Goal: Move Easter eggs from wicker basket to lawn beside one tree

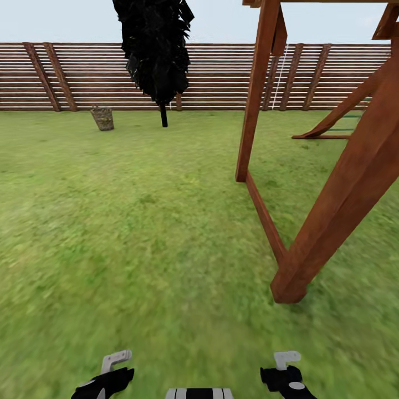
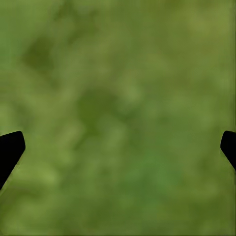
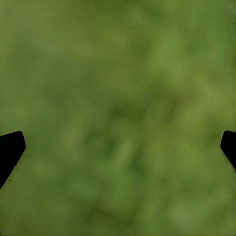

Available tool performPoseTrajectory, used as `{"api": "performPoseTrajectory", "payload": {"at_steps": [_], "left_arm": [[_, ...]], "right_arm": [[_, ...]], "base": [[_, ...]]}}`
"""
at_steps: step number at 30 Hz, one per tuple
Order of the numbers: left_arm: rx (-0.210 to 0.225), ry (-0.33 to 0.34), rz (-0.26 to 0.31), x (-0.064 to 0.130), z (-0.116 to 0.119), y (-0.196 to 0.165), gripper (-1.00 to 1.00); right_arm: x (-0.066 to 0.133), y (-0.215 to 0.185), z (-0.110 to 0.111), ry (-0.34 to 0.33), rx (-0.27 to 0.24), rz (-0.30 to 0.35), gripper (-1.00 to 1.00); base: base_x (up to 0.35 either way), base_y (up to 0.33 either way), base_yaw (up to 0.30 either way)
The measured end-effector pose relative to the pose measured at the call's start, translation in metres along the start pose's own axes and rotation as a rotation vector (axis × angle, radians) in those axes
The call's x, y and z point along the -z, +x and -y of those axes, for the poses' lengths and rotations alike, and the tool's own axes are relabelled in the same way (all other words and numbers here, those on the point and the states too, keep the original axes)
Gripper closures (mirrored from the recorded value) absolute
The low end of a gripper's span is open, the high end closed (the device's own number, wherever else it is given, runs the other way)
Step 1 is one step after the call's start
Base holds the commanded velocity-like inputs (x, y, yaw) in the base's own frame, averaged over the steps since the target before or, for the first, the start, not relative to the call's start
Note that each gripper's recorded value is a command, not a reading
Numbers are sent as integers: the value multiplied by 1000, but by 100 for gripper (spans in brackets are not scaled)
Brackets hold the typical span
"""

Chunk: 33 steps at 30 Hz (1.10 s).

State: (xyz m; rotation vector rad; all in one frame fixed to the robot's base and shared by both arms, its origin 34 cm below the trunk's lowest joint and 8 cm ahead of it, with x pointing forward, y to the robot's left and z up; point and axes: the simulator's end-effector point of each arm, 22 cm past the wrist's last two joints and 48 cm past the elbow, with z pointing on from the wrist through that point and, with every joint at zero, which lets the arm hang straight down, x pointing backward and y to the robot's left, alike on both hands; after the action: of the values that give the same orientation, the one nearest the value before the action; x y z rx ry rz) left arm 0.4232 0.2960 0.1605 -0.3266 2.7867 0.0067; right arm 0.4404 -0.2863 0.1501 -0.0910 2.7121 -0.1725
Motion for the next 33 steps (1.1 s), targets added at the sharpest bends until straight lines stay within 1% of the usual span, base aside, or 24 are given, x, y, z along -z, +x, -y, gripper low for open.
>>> {"api": "performPoseTrajectory", "payload": {"at_steps": [7, 14, 33], "left_arm": [[-1, 0, 0, 0, 0, 0, -100], [-1, -1, 0, 0, 0, 0, -100], [-1, -1, 0, 0, 0, 0, -100]], "right_arm": [[0, 0, 1, 2, 0, 0, -100], [0, -3, 0, 1, -3, 14, -100], [0, -3, 1, 1, -3, 16, -100]], "base": [[321, 6, 0], [323, 0, 0], [323, 0, 0]]}}
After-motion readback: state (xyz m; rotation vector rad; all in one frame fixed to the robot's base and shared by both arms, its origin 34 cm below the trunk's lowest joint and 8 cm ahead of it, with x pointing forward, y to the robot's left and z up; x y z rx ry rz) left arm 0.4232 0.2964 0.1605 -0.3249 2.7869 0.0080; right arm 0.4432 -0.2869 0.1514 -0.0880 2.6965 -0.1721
